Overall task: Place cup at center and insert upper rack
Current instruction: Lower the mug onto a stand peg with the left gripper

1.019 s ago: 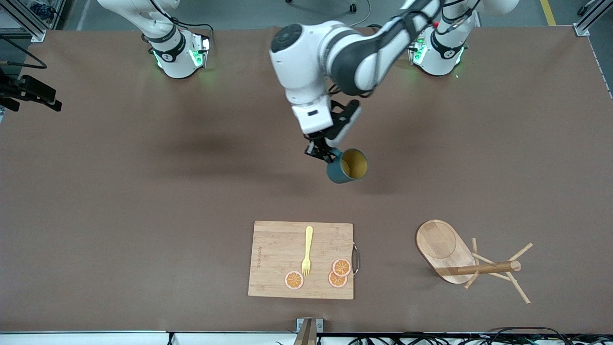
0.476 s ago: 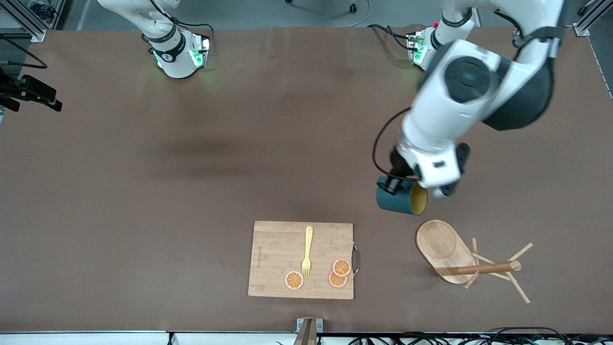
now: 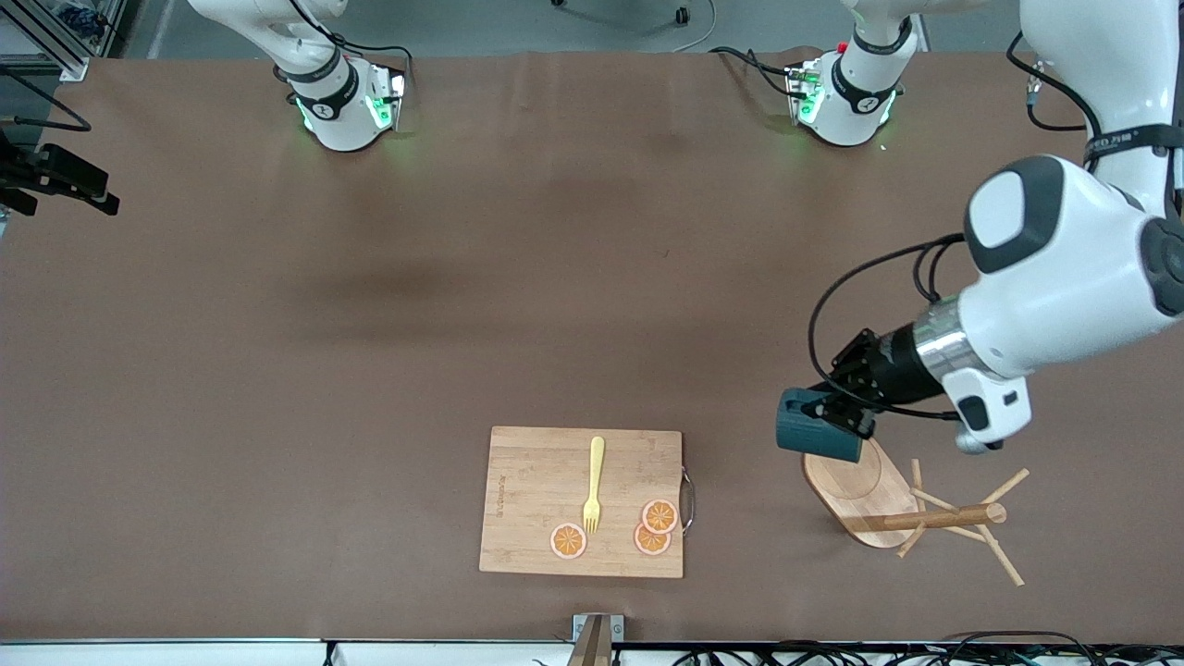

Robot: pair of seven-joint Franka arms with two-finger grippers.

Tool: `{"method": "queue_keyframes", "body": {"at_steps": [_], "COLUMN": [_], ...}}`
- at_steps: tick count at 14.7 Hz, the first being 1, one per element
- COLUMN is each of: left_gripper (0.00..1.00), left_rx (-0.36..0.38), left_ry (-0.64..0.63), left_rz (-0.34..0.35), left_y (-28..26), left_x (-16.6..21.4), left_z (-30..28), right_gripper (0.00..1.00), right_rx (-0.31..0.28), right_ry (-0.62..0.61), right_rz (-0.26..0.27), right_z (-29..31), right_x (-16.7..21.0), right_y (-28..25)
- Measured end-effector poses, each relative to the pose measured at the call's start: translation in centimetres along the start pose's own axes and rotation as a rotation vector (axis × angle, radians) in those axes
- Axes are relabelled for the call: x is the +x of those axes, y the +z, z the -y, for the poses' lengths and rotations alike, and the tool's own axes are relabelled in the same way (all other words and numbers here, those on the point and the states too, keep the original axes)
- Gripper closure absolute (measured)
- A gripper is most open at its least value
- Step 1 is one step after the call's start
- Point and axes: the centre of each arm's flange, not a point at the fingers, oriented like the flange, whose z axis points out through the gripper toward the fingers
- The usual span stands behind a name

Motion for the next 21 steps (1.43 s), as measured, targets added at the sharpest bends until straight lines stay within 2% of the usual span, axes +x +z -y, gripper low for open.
{"method": "queue_keyframes", "body": {"at_steps": [4,10,17,21], "left_gripper": [0.79,0.79,0.79,0.79], "left_rx": [-0.082,-0.193,-0.289,-0.303], "left_ry": [-0.025,0.008,0.015,-0.003], "left_rz": [0.131,0.294,0.354,0.376], "left_y": [-1.4,-0.3,0.4,1.4], "left_x": [7.1,13.1,20.1,21.9], "left_z": [0.6,1.4,3.3,4.0], "right_gripper": [0.0,0.0,0.0,0.0], "right_rx": [-0.001,-0.002,-0.002,-0.002], "right_ry": [-0.008,-0.008,-0.007,-0.007], "right_rz": [-0.003,-0.007,-0.007,-0.007], "right_z": [0.4,0.4,0.4,0.4], "right_x": [0.0,0.0,0.0,0.0], "right_y": [-0.1,-0.3,-0.3,-0.3]}}
